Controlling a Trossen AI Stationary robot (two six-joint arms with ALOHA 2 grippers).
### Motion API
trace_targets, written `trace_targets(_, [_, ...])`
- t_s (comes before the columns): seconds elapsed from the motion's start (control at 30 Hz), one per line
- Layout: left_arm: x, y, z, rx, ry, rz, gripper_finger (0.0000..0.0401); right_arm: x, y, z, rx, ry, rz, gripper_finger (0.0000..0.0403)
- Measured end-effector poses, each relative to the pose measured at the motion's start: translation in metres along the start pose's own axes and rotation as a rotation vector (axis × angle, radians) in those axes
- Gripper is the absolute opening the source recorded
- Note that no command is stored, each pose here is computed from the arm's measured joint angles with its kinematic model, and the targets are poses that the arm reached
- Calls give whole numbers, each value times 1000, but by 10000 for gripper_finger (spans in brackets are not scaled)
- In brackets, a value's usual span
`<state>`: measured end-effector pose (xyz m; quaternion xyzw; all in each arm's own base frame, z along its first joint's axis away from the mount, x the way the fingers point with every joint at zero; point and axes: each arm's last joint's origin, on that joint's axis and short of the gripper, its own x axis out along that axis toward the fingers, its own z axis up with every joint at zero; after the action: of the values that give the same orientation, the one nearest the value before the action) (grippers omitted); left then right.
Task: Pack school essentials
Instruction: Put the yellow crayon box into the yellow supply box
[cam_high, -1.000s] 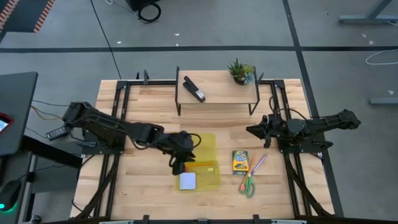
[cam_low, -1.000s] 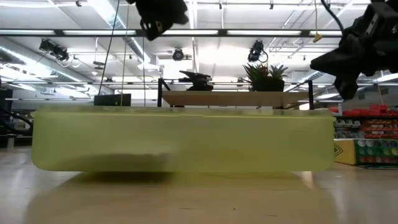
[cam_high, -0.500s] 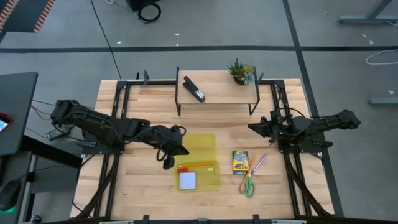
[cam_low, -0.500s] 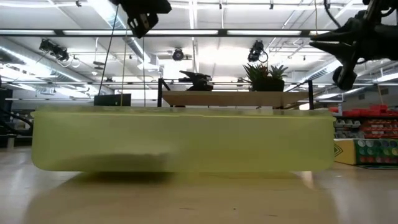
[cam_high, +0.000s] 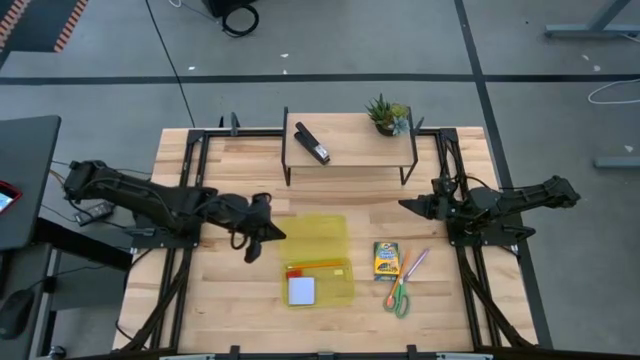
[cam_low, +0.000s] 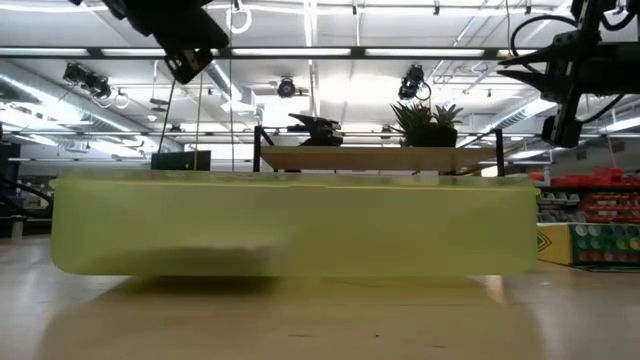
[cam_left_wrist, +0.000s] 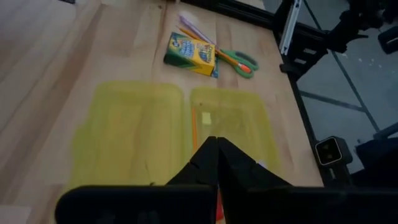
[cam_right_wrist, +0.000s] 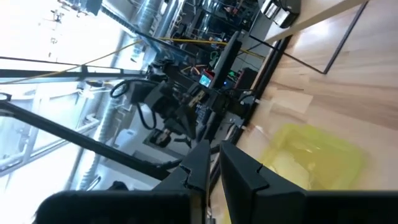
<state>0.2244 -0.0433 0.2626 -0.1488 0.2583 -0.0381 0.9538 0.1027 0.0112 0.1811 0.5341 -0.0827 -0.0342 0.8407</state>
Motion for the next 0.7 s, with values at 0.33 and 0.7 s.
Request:
trace_targets(0.33, [-35,21,-18,-51,-102,35,5,0,0,0,-13,1,1,42])
trace_targets(0.7, [-64,46,-52,-140,-220,81,3,-1,11,7,-74,-80,100,42])
